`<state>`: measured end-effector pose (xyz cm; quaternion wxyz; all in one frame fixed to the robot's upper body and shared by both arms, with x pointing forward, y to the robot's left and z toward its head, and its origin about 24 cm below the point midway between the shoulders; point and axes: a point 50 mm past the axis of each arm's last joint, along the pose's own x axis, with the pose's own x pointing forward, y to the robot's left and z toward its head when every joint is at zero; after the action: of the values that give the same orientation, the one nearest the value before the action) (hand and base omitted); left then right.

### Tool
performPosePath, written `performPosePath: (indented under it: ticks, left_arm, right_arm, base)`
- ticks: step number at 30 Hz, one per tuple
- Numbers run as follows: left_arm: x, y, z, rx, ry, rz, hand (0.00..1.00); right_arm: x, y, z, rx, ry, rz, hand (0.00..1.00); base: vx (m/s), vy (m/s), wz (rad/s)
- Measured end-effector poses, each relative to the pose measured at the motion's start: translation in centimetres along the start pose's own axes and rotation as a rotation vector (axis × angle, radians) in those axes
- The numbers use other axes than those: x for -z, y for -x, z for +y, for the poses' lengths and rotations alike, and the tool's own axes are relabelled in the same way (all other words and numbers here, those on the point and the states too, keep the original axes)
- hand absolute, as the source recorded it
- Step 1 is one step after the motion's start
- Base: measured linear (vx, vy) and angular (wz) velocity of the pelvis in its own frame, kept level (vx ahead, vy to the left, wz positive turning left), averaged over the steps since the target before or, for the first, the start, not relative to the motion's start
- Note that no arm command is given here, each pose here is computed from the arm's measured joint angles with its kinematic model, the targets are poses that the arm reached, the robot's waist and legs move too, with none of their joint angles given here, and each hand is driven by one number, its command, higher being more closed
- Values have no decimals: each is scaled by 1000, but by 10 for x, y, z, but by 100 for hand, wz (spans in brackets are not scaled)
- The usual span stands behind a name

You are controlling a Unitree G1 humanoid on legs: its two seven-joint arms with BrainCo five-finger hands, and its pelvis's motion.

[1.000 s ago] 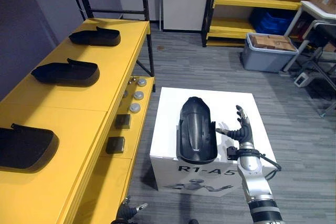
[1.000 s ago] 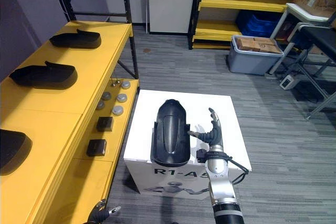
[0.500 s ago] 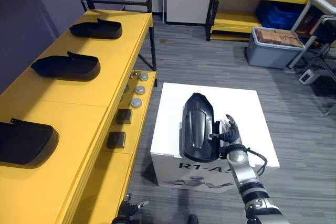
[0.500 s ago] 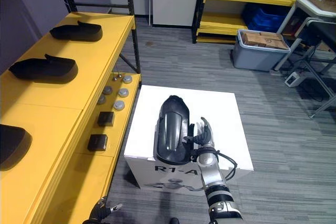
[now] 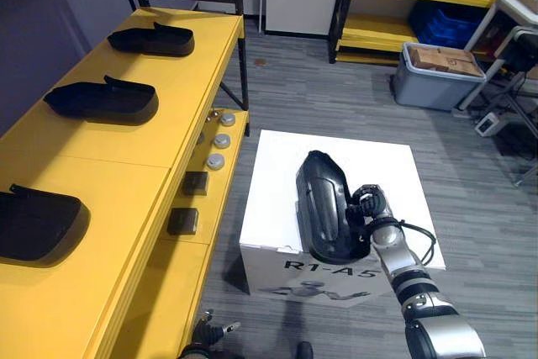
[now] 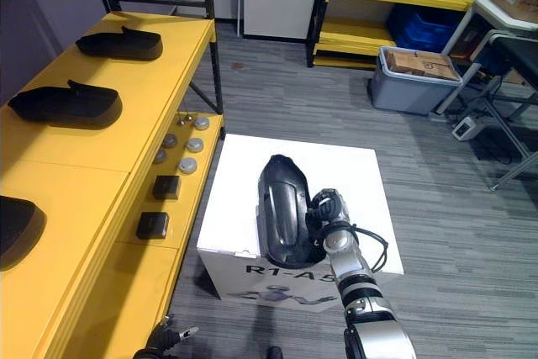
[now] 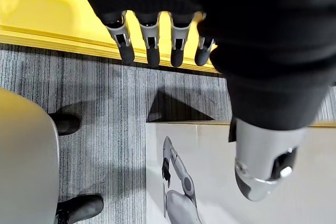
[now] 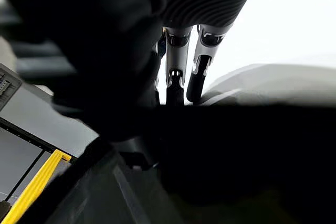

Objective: Walk over and take plastic housings, then place them on the shelf

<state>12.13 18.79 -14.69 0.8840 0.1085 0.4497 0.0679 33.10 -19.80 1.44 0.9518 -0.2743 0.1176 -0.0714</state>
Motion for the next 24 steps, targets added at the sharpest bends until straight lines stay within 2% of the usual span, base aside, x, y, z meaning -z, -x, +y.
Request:
performPosePath:
  ticks: [6,14,24]
  left_arm:
    - [-2,0,1,-5,0,-6,0]
    - [-15,2,9,-47,26,-84,0]
    - [-113,39,32,-165,238,-572,0]
  right_arm:
    - [0,4,3,-17,-62,-4,100]
    - [3,32,14,10,-180,-52,100]
    - [-16,59,-15,212,-293,-185,100]
  base:
    - [0,0,0]
    - [0,0,0]
    - [-6,5,6]
